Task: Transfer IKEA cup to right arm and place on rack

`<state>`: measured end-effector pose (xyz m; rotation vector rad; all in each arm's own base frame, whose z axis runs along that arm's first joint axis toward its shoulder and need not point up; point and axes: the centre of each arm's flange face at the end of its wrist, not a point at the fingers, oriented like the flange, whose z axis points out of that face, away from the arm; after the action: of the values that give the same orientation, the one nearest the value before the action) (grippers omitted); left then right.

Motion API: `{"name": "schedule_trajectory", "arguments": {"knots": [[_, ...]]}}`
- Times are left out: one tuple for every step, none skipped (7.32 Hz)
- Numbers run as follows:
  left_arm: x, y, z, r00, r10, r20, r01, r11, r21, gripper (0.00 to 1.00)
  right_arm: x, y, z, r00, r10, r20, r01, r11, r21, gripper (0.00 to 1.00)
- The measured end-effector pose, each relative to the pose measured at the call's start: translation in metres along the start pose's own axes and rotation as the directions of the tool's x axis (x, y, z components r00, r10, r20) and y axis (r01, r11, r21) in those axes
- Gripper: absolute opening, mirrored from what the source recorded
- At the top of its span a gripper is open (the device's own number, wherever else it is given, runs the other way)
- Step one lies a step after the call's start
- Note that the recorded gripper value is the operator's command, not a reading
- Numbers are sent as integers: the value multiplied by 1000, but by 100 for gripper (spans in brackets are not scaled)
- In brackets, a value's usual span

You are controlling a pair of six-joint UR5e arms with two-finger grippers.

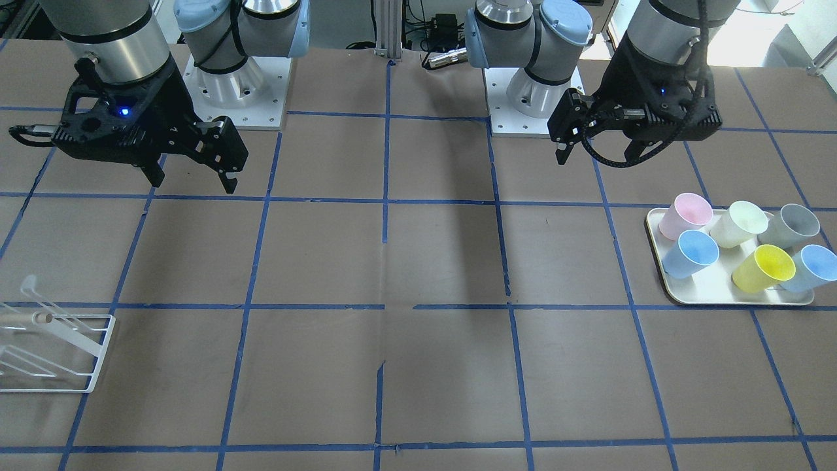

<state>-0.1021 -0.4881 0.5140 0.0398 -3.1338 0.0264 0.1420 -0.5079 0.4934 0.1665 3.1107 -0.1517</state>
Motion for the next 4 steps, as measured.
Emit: {"name": "schedule_trajectory", "arguments": {"knots": [[-3,0,2,1000,11,3,-11,1000,-4,100,0,0,0,1000,0,0,0,1000,1,100],[-10,-3,6,1000,29,5,-29,1000,-11,100,0,-1,0,1000,-1,-1,1,1000,1,100],[-28,-10,11,999,39,-1,-39,999,-23,100,0,-1,1,1000,0,0,0,1000,2,100],[-55,-17,19,999,47,-8,-47,998,-38,100,0,-1,1,1000,0,0,0,1000,1,100]]}}
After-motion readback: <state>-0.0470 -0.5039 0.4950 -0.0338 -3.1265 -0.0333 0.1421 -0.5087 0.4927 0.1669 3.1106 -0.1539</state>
